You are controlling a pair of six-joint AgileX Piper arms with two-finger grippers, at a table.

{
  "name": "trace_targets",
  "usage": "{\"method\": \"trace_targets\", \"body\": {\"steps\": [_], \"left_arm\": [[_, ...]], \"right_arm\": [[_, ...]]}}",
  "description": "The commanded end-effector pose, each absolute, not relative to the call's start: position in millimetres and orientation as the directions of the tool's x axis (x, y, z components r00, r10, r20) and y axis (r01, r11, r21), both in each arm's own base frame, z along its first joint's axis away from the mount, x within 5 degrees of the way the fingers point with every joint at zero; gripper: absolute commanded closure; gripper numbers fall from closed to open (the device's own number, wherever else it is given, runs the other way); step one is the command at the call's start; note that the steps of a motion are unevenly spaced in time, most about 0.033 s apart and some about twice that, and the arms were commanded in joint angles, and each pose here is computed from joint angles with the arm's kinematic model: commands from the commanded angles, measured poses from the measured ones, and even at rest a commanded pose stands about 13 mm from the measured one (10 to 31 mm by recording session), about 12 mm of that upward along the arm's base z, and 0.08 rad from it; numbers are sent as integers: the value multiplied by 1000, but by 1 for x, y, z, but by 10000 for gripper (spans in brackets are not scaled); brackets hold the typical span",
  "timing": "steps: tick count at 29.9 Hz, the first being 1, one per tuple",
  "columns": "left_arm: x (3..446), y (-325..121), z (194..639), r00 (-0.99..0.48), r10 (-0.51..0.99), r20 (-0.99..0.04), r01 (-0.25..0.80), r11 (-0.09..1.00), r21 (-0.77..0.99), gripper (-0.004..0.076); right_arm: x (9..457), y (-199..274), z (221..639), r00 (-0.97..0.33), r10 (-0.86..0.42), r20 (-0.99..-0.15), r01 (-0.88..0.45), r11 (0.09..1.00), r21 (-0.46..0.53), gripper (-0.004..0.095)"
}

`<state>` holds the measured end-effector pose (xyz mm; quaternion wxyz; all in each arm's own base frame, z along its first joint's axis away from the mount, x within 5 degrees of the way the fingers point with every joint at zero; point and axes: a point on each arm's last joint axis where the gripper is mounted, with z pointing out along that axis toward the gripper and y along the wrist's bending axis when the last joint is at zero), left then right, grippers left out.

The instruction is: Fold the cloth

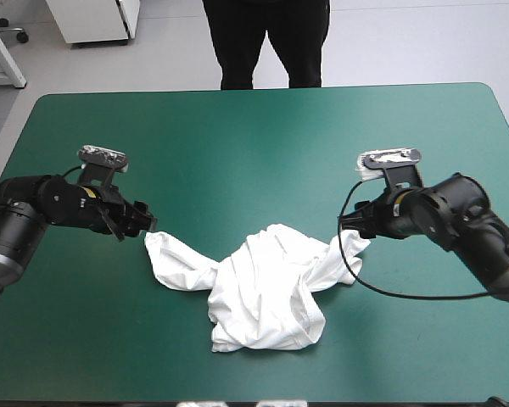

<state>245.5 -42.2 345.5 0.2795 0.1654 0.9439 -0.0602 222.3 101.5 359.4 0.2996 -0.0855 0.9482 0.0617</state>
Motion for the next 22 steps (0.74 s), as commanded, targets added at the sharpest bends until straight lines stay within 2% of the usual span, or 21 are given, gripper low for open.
{"method": "trace_targets", "body": {"steps": [1,8,12,22], "left_arm": [[224,-41,393,-705,278,-652,362,932,6,245],[166,-35,438,-635,241,-733,348,937,7,246],[146,-32,448,-606,192,-771,313,950,-9,246],[171,-32,430,-704,148,-695,249,967,-46,251]], "right_arm": [[194,84,397,-747,-97,-658,-197,977,79,327],[139,56,425,-713,-55,-699,-178,979,104,332],[125,49,431,-695,-36,-718,-172,978,118,396],[127,51,429,-707,-37,-707,-172,977,121,421]]}}
